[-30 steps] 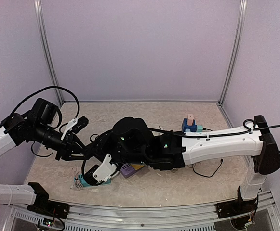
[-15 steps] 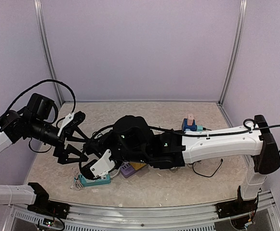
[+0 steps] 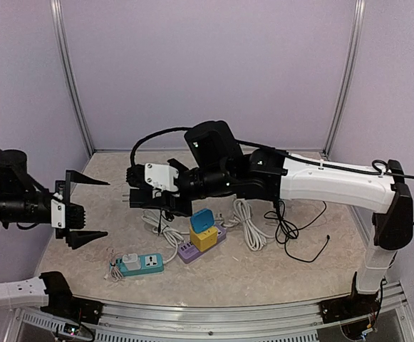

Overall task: Insert the plug
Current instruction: Adjust the plug.

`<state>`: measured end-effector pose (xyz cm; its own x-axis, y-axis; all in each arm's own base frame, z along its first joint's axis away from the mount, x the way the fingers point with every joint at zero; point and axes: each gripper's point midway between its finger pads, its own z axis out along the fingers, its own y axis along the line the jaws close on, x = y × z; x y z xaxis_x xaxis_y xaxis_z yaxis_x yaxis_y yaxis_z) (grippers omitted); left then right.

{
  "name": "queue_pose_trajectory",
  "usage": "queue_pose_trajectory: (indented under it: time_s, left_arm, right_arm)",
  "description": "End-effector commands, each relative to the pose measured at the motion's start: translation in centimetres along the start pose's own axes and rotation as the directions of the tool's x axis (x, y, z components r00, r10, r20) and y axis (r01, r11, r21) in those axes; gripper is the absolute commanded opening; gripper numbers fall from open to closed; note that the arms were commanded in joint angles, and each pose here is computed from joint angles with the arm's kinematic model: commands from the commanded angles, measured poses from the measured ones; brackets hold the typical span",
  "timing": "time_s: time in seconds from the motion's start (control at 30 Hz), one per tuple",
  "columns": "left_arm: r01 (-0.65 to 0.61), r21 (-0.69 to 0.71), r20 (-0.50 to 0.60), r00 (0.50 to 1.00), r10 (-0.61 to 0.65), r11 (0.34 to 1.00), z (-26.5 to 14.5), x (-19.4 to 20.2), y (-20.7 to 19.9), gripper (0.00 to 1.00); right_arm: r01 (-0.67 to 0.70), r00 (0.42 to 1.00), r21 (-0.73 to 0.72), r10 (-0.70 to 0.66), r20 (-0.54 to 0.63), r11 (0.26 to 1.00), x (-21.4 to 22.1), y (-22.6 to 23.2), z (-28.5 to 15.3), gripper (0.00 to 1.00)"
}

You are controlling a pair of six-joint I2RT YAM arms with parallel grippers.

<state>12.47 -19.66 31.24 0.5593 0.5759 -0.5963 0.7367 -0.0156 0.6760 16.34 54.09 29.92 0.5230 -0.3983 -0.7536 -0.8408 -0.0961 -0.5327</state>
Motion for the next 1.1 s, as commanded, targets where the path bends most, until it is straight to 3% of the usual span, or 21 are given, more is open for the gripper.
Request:
queue_pose_trajectory:
  time_s: [0.0, 0.17, 0.23, 0.37, 0.57, 0.73, 0.83, 0.97, 1.07]
  left_arm:
    - [-0.474, -0.143, -0.123, 0.879, 0.46, 0.869, 0.0, 0.5, 1.6, 0.99]
    - [-0.746, -0.184, -0.2, 0.666, 0.718, 0.64, 0.8, 0.5, 1.2, 0.99]
    - [-0.778, -0.186, -0.202, 0.628, 0.752, 0.6, 1.2, 0.2, 1.2, 0.99]
    - [-0.768, -0.17, -0.216, 0.64, 0.737, 0.617, 1.9, 0.2, 1.8, 0.96]
    - [-0.752, -0.147, -0.168, 0.659, 0.733, 0.642, 3.1, -0.4, 1.1, 0.72]
    - [-0.748, -0.147, -0.14, 0.663, 0.735, 0.647, 3.5, -0.9, 0.8, 0.66]
    - [-0.748, -0.143, -0.135, 0.664, 0.736, 0.648, 3.6, -1.0, 0.7, 0.55]
    - [-0.744, -0.15, -0.122, 0.668, 0.734, 0.651, 3.7, -1.3, 0.6, 0.28]
    - [-0.736, -0.152, -0.108, 0.675, 0.73, 0.659, 3.8, -1.5, 0.3, 0.14]
  right_arm:
    - [-0.401, 0.897, -0.28, 0.436, 0.074, 0.872, -3.3, 1.7, -2.9, 0.0]
    - [-0.462, 0.863, -0.278, 0.499, 0.078, 0.842, -3.8, 1.1, -2.9, 0.0]
    - [-0.462, 0.862, -0.281, 0.501, 0.081, 0.841, -4.0, 1.1, -2.8, 0.0]
    - [-0.462, 0.865, -0.286, 0.498, 0.067, 0.84, -4.3, 1.4, -2.5, 0.0]
    - [-0.459, 0.866, -0.292, 0.496, 0.063, 0.839, -4.8, 1.6, -2.1, 0.0]
    - [-0.455, 0.868, -0.285, 0.492, 0.068, 0.843, -4.9, 1.5, -1.8, 0.0]
    - [-0.454, 0.869, -0.29, 0.491, 0.066, 0.843, -4.9, 1.7, -1.7, 0.0]
    - [-0.445, 0.87, -0.295, 0.486, 0.08, 0.845, -5.4, 1.7, -1.5, 0.0]
    - [-0.445, 0.87, -0.297, 0.487, 0.082, 0.845, -5.4, 1.7, -1.3, 0.0]
